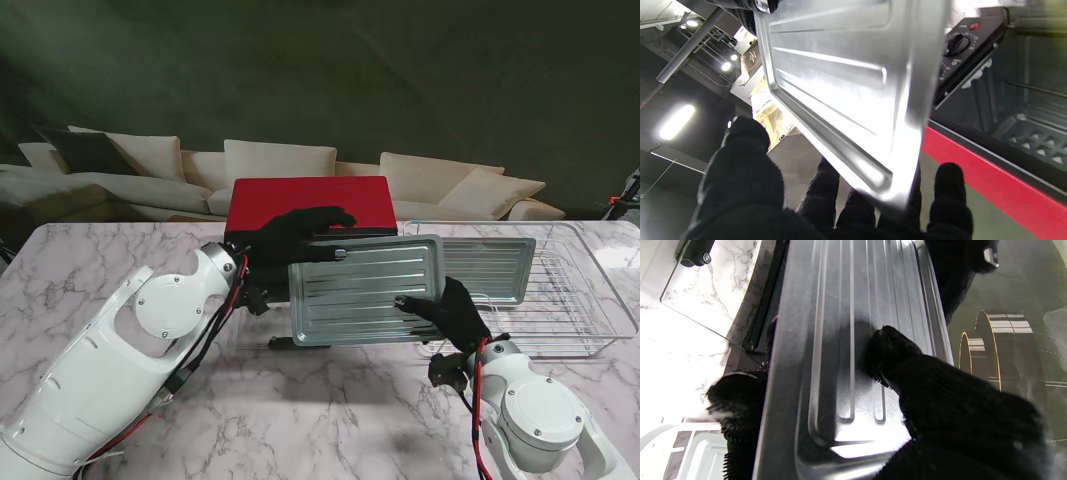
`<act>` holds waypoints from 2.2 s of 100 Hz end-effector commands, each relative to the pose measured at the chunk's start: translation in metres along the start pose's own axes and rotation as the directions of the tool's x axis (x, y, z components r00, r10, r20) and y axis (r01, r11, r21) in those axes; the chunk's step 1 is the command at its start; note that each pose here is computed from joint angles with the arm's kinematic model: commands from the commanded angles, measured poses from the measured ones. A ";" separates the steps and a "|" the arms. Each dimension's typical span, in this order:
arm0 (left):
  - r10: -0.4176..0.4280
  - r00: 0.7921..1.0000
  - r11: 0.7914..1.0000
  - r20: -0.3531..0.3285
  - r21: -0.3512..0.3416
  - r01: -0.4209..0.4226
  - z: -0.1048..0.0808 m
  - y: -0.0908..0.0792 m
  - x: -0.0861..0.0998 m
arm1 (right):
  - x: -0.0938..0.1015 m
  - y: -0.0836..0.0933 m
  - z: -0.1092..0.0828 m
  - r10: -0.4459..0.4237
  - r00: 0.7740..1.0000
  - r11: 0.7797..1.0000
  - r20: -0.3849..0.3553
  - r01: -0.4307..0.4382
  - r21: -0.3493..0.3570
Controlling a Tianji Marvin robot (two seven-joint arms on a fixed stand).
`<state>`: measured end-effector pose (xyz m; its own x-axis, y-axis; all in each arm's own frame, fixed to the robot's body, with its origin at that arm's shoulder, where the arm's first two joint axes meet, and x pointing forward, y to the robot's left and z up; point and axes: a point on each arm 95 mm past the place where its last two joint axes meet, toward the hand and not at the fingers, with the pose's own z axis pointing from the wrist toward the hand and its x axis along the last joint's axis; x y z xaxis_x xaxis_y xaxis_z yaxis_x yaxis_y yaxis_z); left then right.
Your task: Slide the trays into the oven
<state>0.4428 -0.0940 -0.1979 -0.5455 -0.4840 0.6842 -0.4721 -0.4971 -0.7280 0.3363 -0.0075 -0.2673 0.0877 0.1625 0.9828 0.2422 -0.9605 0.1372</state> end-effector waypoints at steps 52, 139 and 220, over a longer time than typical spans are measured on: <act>0.181 0.976 0.967 0.125 0.159 -0.200 -0.062 -0.067 -0.021 | -0.005 -0.011 0.001 0.086 0.981 0.994 0.173 -0.073 -0.080; 0.199 0.953 0.960 0.229 0.151 -0.237 -0.073 -0.088 -0.039 | -0.047 -0.100 0.042 0.222 0.855 0.974 0.469 -0.214 -0.070; 0.349 0.859 0.931 0.373 -0.031 -0.364 -0.089 -0.113 -0.072 | -0.065 -0.127 0.062 0.264 0.801 0.964 0.538 -0.240 -0.115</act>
<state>0.4739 0.0575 -0.1656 -0.3852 -0.8545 0.3484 -0.2501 -0.2667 -0.9308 0.3598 0.1142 -0.3543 0.6481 0.0110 0.7614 0.1102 -0.9907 -0.0795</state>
